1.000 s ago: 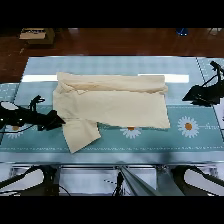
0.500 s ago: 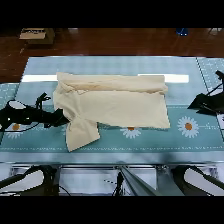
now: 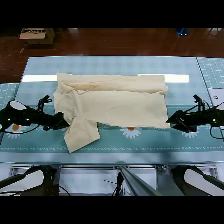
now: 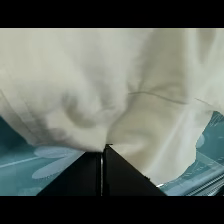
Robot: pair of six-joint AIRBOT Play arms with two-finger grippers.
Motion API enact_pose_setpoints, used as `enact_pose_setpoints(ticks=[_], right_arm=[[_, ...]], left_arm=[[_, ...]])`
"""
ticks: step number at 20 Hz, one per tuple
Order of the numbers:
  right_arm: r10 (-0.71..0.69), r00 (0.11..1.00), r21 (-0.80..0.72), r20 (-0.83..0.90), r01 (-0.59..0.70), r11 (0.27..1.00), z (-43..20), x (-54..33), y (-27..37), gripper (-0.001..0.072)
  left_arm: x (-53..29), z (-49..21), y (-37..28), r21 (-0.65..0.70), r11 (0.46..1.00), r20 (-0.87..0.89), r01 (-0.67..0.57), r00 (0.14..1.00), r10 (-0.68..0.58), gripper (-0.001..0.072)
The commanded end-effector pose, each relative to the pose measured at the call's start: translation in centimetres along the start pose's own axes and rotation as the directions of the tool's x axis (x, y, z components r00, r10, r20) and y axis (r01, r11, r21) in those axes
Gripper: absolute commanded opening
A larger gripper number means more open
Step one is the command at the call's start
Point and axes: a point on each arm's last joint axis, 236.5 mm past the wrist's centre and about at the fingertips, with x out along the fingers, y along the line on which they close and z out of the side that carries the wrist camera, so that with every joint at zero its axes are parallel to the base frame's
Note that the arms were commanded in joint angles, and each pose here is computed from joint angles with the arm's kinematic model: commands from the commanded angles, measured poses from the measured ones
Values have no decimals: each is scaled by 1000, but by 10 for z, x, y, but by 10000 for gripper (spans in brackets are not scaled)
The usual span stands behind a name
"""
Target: Fold the shirts.
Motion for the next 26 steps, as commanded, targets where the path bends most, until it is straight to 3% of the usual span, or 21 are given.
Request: enact_pose_setpoints(ticks=[1,3,4,5,7,10,12,15,18,26], right_arm=[[-17,995,25,100,15,1000,17,20,12,533],[-61,987,34,146,56,998,26,28,17,531],[-85,983,30,160,81,996,27,31,18,470],[-95,981,18,168,93,996,28,34,20,372],[-83,981,8,175,83,997,29,34,26,17],[-30,976,-119,214,57,991,42,8,54,20],[26,943,-215,332,49,975,65,-35,88,19],[148,836,-280,529,7,960,105,-100,145,19],[199,763,-297,615,-9,955,134,-112,177,19],[178,709,-212,683,-40,976,226,-71,178,19]], left_arm=[[-1,-1,-7,28,999,-5,30,1000,-30,15],[-1,-1,-7,30,999,-4,29,1000,-29,15],[-1,-1,-7,41,999,-4,29,1000,-29,15],[-1,-1,-7,47,998,-4,30,1000,-30,15],[-1,-1,-8,49,998,-4,30,1000,-29,15],[-19,13,-20,111,993,47,28,998,-34,14],[-56,39,-47,180,983,159,40,985,-69,14],[-139,87,-109,310,950,409,41,896,-172,14],[-191,134,-134,335,942,580,-14,791,-195,14],[-156,228,-127,240,953,532,186,796,-289,15]])
